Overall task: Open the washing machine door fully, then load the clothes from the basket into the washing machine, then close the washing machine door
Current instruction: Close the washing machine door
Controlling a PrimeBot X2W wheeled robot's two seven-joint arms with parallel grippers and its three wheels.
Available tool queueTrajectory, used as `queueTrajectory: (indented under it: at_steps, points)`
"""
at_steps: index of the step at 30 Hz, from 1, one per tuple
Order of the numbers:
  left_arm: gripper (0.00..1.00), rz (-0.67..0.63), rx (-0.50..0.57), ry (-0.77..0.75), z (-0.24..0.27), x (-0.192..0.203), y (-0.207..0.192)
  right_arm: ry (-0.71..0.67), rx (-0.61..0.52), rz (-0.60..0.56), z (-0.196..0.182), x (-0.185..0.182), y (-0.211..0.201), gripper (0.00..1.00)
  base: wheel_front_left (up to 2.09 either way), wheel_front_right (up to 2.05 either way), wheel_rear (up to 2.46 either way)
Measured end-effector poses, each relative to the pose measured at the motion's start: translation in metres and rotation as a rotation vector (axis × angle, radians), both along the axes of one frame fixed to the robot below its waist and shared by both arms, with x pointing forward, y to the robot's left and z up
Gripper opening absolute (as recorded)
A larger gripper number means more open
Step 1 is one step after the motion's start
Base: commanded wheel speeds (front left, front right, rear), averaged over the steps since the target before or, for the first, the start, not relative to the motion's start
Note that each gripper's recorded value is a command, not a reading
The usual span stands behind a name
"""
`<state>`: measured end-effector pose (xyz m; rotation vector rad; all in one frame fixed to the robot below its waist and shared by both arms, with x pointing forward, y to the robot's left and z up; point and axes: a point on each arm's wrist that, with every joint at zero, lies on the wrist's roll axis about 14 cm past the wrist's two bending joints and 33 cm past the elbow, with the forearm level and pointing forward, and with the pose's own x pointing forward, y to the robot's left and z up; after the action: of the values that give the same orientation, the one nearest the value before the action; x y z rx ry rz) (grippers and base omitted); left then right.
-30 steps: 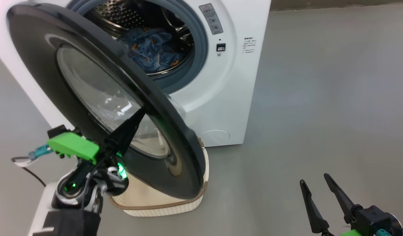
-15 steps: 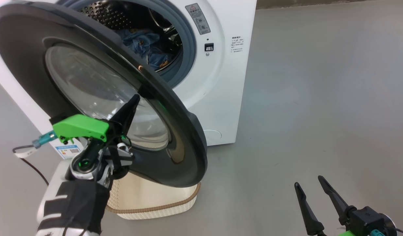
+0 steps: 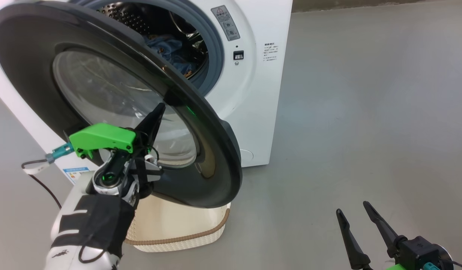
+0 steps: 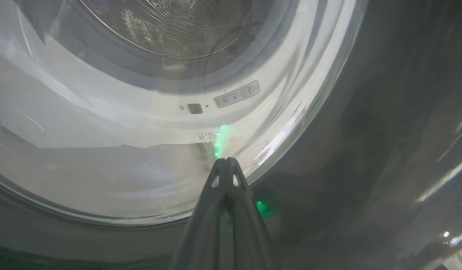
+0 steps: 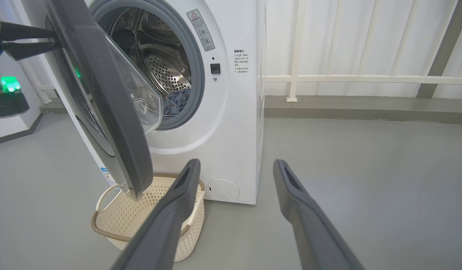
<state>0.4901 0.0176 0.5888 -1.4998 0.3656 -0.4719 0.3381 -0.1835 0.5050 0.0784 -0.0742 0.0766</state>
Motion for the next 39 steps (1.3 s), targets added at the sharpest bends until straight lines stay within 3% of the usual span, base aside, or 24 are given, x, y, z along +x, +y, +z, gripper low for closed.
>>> queueTrajectory:
  at_steps: [7,14,15,16,17,18,19,20,21,34,39]
  points:
    - [0.00,0.001,0.008,-0.052,0.012,-0.003,0.002,-0.003,0.002,0.001,0.001,0.002,0.001,1.00,0.00,0.00,0.00]
    - [0.00,0.054,0.141,-0.084,-0.012,-0.018,0.030,-0.014,0.005,-0.005,0.004,0.005,-0.001,1.00,0.00,0.00,0.00]
    - [0.08,0.070,0.157,-0.085,-0.016,-0.020,0.036,-0.015,0.005,-0.004,0.005,0.005,-0.001,1.00,0.00,0.00,0.00]
    - [0.30,0.109,0.192,-0.089,-0.023,-0.024,0.048,-0.019,0.006,0.002,0.006,0.006,0.001,1.00,0.00,0.00,0.00]
    - [0.41,0.130,0.221,-0.096,-0.026,-0.026,0.054,-0.020,0.007,0.004,0.006,0.007,0.002,1.00,0.00,0.00,0.00]
    - [0.67,0.153,0.246,-0.103,-0.029,-0.027,0.061,-0.022,0.008,0.006,0.007,0.007,0.003,1.00,0.00,0.00,0.00]
    - [0.86,0.176,0.270,-0.110,-0.031,-0.029,0.068,-0.024,0.009,0.009,0.007,0.008,0.004,1.00,0.00,0.00,0.00]
    - [0.86,0.196,0.303,-0.121,-0.034,-0.032,0.074,-0.025,0.010,0.012,0.008,0.008,0.005,1.00,0.00,0.00,0.00]
    - [1.00,0.213,0.334,-0.133,-0.036,-0.034,0.079,-0.027,0.010,0.014,0.008,0.008,0.006,1.00,0.00,0.00,0.00]
    - [1.00,0.348,0.841,-0.249,-0.076,-0.075,0.128,-0.049,0.016,0.044,0.015,0.012,0.016,1.00,0.00,0.00,0.00]
    - [1.00,0.356,0.975,-0.236,-0.093,-0.097,0.138,-0.054,0.017,0.062,0.016,0.012,0.023,1.00,0.00,0.00,0.00]
